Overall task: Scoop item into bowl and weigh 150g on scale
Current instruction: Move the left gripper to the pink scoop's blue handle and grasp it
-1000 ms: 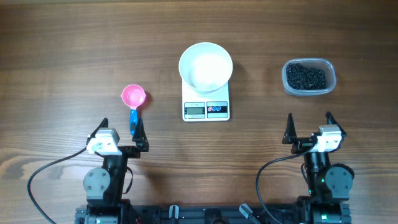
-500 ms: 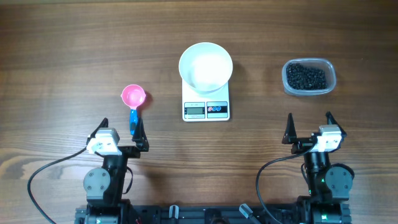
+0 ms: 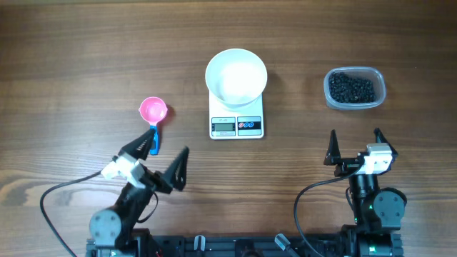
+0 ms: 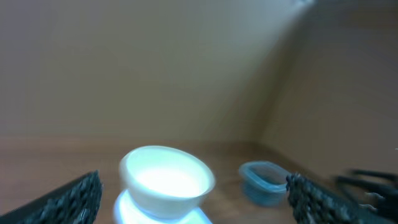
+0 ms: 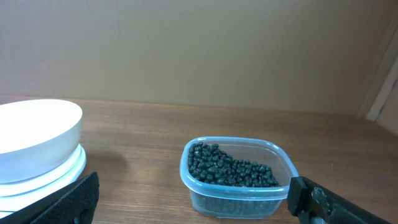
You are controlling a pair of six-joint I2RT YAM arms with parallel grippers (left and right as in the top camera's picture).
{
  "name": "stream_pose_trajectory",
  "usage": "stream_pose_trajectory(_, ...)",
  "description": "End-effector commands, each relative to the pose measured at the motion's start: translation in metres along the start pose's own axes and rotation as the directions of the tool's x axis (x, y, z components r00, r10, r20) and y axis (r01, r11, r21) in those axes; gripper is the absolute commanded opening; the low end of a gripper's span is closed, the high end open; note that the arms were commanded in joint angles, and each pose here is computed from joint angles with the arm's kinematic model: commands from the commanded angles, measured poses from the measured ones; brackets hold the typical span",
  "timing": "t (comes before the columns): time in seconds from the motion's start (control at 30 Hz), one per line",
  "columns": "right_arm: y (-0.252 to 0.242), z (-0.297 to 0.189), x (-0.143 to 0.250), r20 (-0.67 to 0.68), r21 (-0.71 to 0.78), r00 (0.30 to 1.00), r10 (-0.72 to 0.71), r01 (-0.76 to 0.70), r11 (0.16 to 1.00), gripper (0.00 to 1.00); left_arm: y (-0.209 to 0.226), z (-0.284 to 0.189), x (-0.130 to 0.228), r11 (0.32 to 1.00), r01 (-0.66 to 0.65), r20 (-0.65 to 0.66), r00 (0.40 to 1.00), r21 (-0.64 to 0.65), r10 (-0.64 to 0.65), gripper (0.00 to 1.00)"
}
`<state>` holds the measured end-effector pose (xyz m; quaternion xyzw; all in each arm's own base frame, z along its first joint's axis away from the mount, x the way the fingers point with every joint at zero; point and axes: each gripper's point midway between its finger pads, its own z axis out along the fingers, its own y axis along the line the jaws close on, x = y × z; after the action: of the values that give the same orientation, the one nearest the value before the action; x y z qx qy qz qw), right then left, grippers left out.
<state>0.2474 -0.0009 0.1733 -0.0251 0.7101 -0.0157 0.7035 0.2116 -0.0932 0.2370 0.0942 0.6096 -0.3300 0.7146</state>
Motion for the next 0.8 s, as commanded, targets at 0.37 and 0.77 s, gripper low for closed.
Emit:
stream_pose_trajectory(0.37, 0.001, 0.000, 0.001, -0.002, 0.000, 1.000, -0.013, 0.013, 1.000, 1.00, -0.038, 0.009, -0.078, 0.996, -0.090, -0.107, 0.990, 0.012, 0.091, 1.00)
stream_pose_trajectory(0.77, 0.001, 0.000, 0.001, -0.002, 0.000, 1.000, -0.013, 0.013, 1.000, 1.00, 0.053, 0.029, 0.018, 0.843, 0.170, -0.572, 0.665, -0.510, -0.480, 1.00)
